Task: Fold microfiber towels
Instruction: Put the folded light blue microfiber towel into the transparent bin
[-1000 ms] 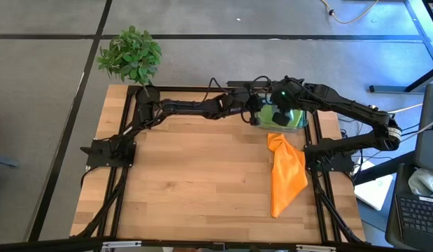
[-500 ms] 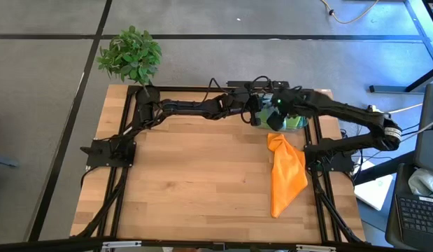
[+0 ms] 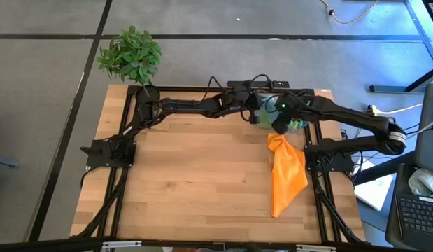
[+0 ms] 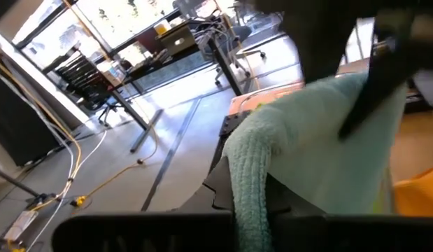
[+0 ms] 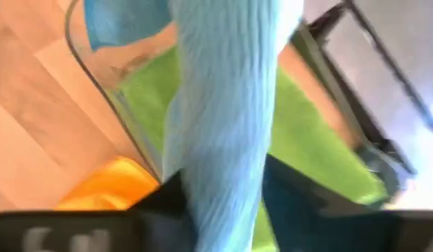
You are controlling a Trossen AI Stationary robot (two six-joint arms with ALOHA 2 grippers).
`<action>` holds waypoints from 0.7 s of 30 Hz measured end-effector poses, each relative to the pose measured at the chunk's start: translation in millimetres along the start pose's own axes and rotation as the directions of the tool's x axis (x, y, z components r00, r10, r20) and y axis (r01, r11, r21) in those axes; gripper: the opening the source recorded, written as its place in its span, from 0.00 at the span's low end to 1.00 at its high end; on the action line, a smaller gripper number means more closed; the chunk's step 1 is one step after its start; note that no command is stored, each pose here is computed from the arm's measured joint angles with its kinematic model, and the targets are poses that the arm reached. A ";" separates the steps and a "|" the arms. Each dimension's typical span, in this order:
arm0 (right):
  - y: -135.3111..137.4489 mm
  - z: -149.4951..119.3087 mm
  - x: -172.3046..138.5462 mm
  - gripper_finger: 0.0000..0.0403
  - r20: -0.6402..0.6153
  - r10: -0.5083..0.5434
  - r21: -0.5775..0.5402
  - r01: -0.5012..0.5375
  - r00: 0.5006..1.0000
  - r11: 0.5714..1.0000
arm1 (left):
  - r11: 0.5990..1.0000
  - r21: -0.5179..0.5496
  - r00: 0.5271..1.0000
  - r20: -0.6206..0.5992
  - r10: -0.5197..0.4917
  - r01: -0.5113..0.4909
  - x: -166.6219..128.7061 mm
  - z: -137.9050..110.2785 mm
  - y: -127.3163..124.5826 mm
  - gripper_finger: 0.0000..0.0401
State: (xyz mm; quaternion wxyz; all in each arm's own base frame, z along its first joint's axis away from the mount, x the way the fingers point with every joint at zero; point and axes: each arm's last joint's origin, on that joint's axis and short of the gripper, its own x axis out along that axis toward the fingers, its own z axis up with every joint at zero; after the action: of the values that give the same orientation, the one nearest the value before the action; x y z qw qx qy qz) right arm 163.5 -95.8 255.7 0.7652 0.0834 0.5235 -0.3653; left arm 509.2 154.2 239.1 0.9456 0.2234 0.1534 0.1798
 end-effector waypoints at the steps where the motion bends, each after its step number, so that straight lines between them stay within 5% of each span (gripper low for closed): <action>1: -2.5 -0.2 -5.7 0.27 -0.001 -0.015 -0.011 0.015 1.000 1.000 | 1.000 -0.005 1.000 -0.002 0.005 -0.005 0.3 -1.1 2.2 0.00; 5: -11.8 -4.0 -25.3 0.04 -0.029 -0.085 -0.041 0.083 0.996 0.996 | 0.999 -0.050 1.000 0.001 -0.002 0.002 1.0 -3.6 6.9 0.00; 15: -24.1 -3.7 -54.4 0.02 -0.062 -0.162 -0.132 0.153 0.985 0.979 | 0.994 -0.074 0.996 0.035 -0.079 0.082 -2.2 6.7 -14.2 0.00; 21: -21.0 -11.5 -58.9 0.02 -0.173 0.050 -0.165 -0.079 0.984 0.983 | 0.991 -0.050 0.991 -0.024 -0.129 0.128 -4.1 4.3 -25.0 0.00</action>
State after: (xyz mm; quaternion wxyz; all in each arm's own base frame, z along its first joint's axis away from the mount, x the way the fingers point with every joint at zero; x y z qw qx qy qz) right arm 130.5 -77.3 306.8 0.7341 0.0648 0.6127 -0.2854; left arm 514.0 130.1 231.7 0.9582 0.1877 0.1761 0.1251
